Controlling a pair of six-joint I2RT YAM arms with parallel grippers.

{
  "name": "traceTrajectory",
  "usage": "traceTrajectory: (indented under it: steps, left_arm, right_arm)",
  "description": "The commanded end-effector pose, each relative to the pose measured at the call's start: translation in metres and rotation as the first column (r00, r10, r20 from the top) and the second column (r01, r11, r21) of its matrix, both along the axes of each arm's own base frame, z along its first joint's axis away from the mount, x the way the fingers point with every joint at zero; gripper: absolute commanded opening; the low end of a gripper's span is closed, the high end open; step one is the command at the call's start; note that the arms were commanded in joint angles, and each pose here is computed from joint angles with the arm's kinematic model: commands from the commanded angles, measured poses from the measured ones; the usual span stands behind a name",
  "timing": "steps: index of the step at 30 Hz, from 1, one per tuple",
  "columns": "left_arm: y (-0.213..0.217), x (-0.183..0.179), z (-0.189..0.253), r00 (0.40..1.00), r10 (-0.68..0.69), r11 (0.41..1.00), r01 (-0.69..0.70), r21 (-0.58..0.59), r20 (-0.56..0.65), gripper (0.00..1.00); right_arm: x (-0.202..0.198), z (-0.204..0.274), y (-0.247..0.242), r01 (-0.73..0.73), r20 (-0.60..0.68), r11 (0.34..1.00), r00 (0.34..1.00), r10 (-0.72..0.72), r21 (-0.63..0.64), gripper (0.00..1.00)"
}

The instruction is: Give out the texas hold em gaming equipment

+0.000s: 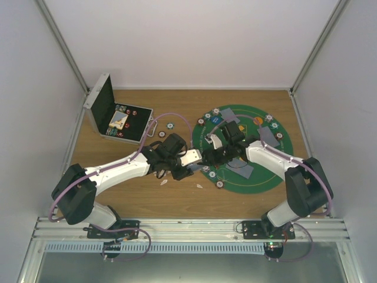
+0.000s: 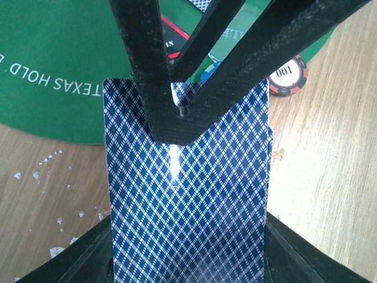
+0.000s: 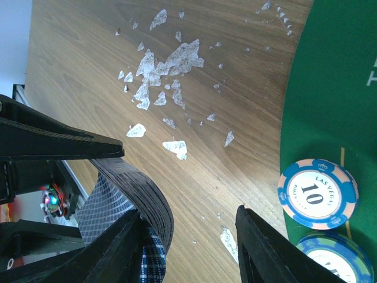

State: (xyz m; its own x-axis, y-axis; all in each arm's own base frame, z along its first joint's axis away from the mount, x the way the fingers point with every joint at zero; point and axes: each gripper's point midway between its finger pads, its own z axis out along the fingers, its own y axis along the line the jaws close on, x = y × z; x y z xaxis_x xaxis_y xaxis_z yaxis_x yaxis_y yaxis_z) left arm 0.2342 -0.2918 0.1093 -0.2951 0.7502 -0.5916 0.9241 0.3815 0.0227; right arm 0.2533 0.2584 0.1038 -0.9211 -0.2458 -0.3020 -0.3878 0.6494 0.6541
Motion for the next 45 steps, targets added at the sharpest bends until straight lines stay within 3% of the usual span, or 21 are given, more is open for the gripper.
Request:
traceTrajectory:
  steps: [1, 19, 31, 41, 45]
  left_arm:
    - [-0.007, 0.005, 0.016, 0.999, 0.005, 0.998, -0.002, -0.065, 0.037, 0.57]
    - [-0.007, 0.005, 0.017, 0.999, 0.004, 0.998, -0.002, -0.065, 0.038, 0.57]
    - [-0.007, 0.005, 0.018, 0.999, 0.005, 0.998, -0.002, -0.066, 0.044, 0.57]
    - [-0.007, 0.006, 0.017, 0.999, 0.009, 0.998, -0.006, -0.061, 0.046, 0.56]
    - [-0.006, 0.007, 0.016, 0.999, 0.013, 0.998, -0.01, -0.057, 0.048, 0.56]
  right_arm:
    - [0.0, 0.0, -0.01, 0.022, 0.011, 0.999, 1.0, -0.021, -0.03, 0.43]
    - [-0.004, 0.021, -0.007, -0.002, 0.054, 1.0, 0.999, 0.001, 0.023, 0.01]
    - [0.024, 0.011, -0.058, 0.16, 0.114, 0.98, 0.983, -0.147, -0.115, 0.01]
    - [0.099, 0.017, -0.169, 0.474, 0.242, 0.844, 0.875, -0.419, -0.251, 0.0]
    - [0.13, 0.011, -0.205, 0.546, 0.312, 0.728, 0.837, -0.45, -0.416, 0.01]
